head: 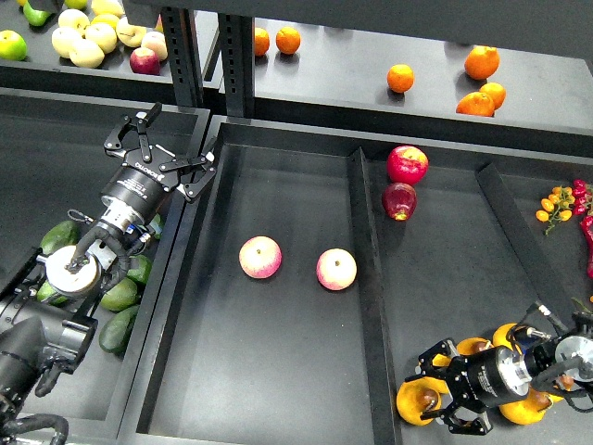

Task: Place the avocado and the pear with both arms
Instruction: 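Lower the pear among the yellow pears and open the right gripper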

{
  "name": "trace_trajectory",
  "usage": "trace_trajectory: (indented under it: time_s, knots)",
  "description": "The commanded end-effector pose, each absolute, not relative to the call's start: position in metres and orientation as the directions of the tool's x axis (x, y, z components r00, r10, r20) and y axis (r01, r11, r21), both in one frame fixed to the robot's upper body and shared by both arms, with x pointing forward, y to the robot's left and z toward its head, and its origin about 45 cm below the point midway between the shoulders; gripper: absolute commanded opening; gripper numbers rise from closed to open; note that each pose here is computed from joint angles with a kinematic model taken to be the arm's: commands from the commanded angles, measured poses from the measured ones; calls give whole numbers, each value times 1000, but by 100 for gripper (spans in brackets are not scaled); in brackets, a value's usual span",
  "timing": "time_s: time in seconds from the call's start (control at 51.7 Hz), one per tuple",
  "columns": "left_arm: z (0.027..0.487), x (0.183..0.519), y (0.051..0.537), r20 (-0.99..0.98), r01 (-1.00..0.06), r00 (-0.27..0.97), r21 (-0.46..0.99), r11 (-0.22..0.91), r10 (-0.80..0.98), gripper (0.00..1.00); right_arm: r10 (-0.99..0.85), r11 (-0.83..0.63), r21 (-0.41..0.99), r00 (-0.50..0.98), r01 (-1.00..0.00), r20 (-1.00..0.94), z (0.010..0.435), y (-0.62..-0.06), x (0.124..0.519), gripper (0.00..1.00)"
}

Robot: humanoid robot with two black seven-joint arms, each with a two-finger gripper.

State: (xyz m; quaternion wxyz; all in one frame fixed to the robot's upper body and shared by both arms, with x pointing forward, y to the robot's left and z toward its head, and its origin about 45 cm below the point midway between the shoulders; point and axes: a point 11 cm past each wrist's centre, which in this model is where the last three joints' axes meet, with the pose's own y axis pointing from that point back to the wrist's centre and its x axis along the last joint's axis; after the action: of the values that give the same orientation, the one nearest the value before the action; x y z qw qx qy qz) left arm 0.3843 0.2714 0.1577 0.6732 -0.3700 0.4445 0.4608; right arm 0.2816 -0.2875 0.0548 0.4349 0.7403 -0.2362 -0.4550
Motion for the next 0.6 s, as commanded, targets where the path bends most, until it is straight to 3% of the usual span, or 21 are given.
trace_trajectory:
  time_s: [0.0,0.213,0.58]
  knots:
    - [158,384,271,-939,-950,180,-89,301,292,100,-744,-540,842,466,3,-479,64,-285,293,66]
    - [160,384,271,-938,-948,188,-96,303,291,100,-735,-607,787,459,-114,-500,89,-275,324,83]
    - [163,384,269,-936,-946,197,-104,306,290,100,-708,-697,653,429,-295,-562,131,-268,364,93]
